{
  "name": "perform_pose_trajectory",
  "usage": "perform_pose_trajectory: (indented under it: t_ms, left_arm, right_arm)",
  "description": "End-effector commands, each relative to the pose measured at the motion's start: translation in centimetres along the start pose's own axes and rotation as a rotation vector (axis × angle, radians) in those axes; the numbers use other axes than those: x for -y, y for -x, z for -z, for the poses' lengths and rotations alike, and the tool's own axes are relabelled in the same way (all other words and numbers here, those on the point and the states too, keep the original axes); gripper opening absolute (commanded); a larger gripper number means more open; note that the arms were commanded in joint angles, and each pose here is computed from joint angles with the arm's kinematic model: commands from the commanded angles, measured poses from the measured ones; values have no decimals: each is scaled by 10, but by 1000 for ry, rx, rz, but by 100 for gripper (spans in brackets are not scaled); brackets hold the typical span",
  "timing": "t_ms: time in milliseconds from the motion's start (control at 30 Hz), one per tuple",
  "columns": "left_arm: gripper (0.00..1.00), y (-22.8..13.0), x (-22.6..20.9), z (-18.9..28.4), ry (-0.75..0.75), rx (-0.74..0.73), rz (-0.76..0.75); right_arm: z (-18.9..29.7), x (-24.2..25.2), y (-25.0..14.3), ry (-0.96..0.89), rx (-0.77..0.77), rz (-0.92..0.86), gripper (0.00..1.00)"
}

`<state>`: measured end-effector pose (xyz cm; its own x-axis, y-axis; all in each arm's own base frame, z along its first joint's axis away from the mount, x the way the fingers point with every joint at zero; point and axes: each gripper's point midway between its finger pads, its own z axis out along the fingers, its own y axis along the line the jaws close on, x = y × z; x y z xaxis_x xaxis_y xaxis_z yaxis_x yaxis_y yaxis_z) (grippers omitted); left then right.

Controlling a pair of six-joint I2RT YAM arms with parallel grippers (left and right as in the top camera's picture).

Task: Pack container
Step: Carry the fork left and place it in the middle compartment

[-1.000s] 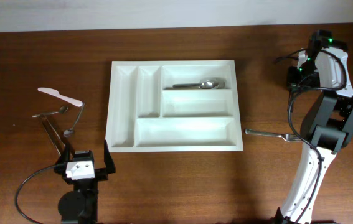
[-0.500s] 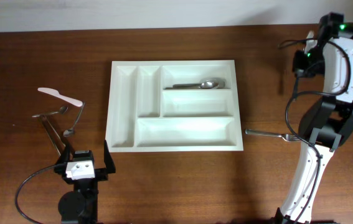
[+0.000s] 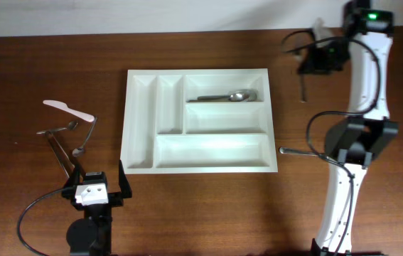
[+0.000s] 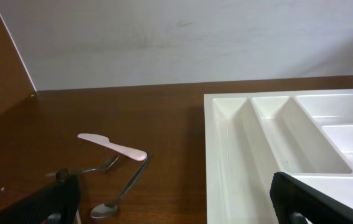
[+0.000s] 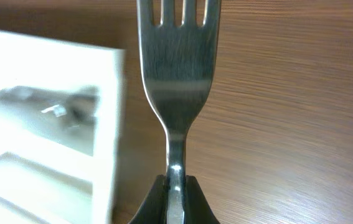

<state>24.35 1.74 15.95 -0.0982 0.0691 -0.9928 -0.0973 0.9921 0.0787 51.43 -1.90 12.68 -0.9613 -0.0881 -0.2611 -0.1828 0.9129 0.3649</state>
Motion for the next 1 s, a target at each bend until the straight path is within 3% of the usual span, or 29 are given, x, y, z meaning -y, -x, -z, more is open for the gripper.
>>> perform_pose_trajectory:
  t_ms: [0, 233, 500, 667, 900, 933, 967]
  left_arm:
    - [99, -2, 1, 0, -1, 1, -20]
    - [99, -2, 1, 0, -1, 1, -20]
    - [99, -2, 1, 0, -1, 1, -20]
    - [99, -2, 1, 0, -1, 1, -20]
    - [99, -2, 1, 0, -1, 1, -20]
    - [99, -2, 1, 0, -1, 1, -20]
    - [99, -2, 1, 0, -1, 1, -20]
  right_arm:
    - [-14, -77, 5, 129, -17, 176, 4]
    - [-38, -146, -13, 179, -119, 301, 4]
    - [-54, -188, -24, 212, -150, 516, 4]
    - [-68, -195, -35, 187, -195, 712, 4]
    - [-86, -191, -54, 249, -266, 821, 4]
    - [-89, -189, -58, 260, -279, 847, 13]
    - [-91, -187, -62, 276, -286, 898, 12]
